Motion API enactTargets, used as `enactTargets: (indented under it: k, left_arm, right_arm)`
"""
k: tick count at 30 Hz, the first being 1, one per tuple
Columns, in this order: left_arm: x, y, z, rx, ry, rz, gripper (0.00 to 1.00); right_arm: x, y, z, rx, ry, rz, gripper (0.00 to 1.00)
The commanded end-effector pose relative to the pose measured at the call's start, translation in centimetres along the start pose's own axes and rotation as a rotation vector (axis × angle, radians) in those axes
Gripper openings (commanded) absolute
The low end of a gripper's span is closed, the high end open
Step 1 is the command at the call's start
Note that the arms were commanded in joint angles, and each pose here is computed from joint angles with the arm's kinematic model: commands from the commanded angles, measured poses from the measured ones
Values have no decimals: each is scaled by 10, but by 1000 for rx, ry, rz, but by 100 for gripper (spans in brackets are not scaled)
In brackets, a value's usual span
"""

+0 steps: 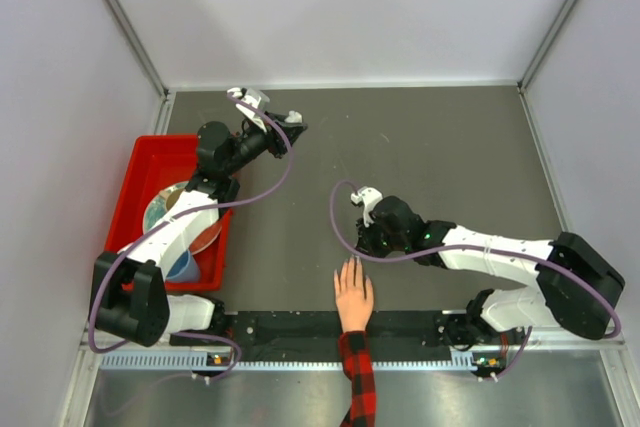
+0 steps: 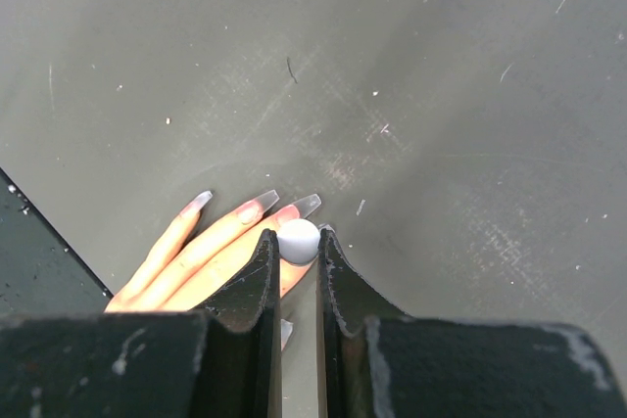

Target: Paint the nails

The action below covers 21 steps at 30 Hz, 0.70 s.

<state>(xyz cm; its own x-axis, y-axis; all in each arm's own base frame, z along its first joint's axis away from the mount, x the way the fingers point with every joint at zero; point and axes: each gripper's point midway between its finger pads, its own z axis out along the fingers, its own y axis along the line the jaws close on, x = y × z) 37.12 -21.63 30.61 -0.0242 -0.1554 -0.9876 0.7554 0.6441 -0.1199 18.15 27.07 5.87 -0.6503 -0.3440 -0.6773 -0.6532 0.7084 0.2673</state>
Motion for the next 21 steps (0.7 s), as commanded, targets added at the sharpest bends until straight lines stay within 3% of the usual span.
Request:
enactTargets:
  k: [1,21]
  left_arm:
    - [-41,-6,1,25,-106,69,0]
    - [-41,-7,1,27,-108,69,0]
  right_arm:
    - [-12,0,2,4,-31,20,0]
    - [-9,-8,-3,48,-29,37,0]
